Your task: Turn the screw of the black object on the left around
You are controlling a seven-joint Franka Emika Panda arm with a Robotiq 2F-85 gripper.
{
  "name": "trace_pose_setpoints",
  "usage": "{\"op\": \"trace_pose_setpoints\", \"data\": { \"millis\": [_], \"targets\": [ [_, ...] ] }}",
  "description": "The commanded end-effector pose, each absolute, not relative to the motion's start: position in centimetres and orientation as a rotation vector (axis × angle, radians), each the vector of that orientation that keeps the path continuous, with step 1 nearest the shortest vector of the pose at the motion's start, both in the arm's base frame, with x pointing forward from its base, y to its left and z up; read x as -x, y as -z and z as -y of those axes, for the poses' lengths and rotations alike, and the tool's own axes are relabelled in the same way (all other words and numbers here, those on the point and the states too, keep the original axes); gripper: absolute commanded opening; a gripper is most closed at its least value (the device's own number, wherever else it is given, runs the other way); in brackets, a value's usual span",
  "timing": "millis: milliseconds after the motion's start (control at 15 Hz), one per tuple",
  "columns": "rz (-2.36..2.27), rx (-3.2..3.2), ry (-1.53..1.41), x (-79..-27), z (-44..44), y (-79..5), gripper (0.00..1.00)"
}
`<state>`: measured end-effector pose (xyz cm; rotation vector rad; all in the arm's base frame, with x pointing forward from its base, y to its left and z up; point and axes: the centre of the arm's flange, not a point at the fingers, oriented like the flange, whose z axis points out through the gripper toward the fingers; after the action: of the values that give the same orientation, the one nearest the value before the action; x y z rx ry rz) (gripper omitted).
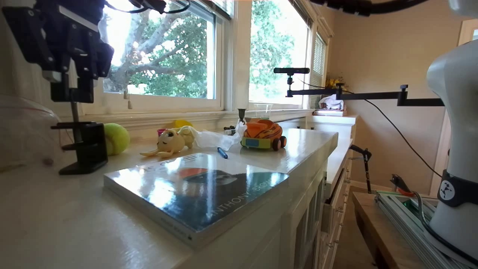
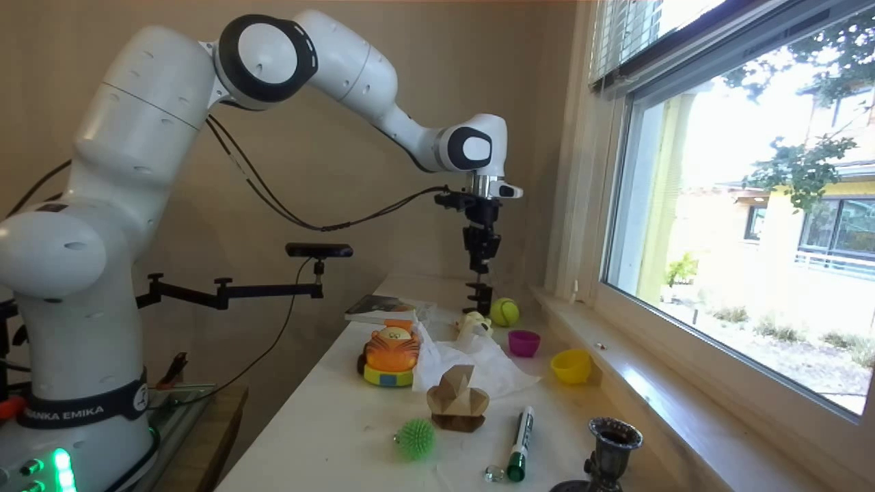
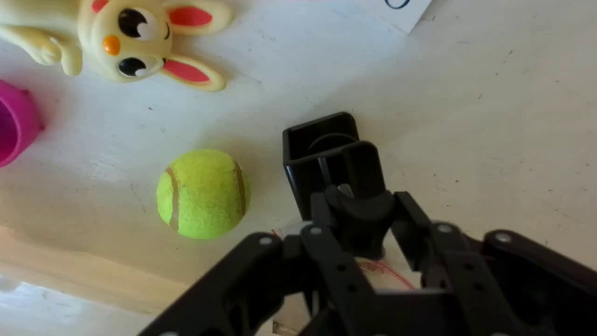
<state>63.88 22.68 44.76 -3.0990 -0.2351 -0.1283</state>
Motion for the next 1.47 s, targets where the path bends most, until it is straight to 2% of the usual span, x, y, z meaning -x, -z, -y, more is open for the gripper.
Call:
{"op": "trace_pose_setpoints", "data": {
  "millis": [0, 933, 1000, 1333, 1400],
  "targets": [
    [0.115, 3.122, 0.133, -62.5, -23.0, -44.6, 0.13],
    [0.160, 3.108, 0.107, -61.2, -23.1, -45.6, 0.13],
    [0.119, 3.106, 0.114, -62.9, -23.3, -44.8, 0.38],
    [0.133, 3.107, 0.107, -62.4, -23.5, -44.8, 0.38],
    [0.087, 3.132, 0.114, -62.3, -23.4, -44.9, 0.13]
  ]
}}
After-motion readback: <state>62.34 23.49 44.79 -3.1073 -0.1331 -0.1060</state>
